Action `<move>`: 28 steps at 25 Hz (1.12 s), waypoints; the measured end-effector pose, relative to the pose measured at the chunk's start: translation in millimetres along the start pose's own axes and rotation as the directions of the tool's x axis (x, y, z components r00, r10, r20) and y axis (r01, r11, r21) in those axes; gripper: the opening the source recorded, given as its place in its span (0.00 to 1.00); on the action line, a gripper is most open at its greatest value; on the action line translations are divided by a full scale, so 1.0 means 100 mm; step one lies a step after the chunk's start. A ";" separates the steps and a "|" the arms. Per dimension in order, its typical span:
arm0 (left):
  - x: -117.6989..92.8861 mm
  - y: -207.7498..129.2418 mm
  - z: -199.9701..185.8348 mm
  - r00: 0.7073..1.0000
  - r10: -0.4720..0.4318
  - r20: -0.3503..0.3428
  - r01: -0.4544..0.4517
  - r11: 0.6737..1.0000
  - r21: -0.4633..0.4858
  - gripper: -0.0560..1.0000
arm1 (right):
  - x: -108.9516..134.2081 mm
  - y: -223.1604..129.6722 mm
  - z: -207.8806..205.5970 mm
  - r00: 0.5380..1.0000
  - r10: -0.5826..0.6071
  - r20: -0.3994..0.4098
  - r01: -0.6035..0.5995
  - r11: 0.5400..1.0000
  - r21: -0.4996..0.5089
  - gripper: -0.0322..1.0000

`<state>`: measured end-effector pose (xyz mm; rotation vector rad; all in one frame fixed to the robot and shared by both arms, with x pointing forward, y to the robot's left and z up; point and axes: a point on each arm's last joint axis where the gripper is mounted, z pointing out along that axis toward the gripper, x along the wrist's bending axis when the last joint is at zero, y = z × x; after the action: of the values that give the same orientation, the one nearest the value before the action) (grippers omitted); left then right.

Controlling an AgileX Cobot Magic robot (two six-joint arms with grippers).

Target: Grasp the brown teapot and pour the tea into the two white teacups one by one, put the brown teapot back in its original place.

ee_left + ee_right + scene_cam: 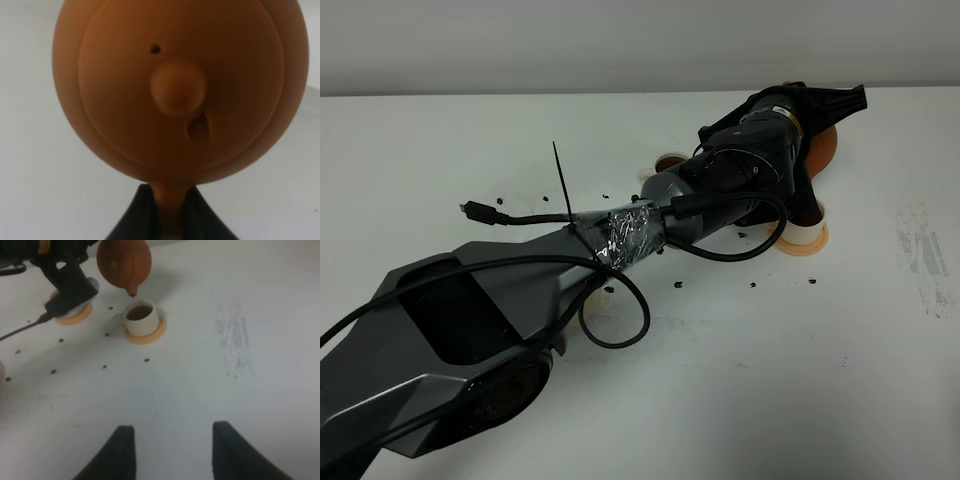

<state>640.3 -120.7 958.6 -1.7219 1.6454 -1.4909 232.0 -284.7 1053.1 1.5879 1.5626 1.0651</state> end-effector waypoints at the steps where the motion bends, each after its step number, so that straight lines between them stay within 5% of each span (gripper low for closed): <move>1: 0.00 0.00 0.00 1.000 -0.002 0.000 0.002 1.000 0.000 0.17 | 0.00 0.00 0.00 1.000 0.000 0.000 0.000 1.000 0.000 0.40; 9: -0.03 0.02 0.00 0.994 -0.107 0.030 0.108 0.994 -0.021 0.17 | 0.00 0.00 0.00 1.000 -0.001 0.000 0.001 1.000 0.000 0.40; 18: -0.05 -0.18 -0.13 0.949 -0.298 0.100 0.302 0.953 -0.024 0.17 | 0.00 0.00 0.00 1.000 -0.001 0.000 0.001 1.000 0.000 0.40; 22: -0.02 -0.44 -0.31 0.886 -0.442 0.138 0.446 0.895 0.003 0.17 | 0.00 0.00 0.00 1.000 0.000 0.000 0.000 1.000 0.000 0.40; 28: 0.03 -0.65 -0.61 0.712 -0.663 0.231 0.684 0.729 -0.015 0.17 | 0.00 0.00 0.00 1.000 0.000 0.000 0.000 1.000 0.000 0.40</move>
<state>624.1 -80.3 1036.5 -2.6275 1.0155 -1.4237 232.0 -284.7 1053.1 1.5879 1.5626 1.0651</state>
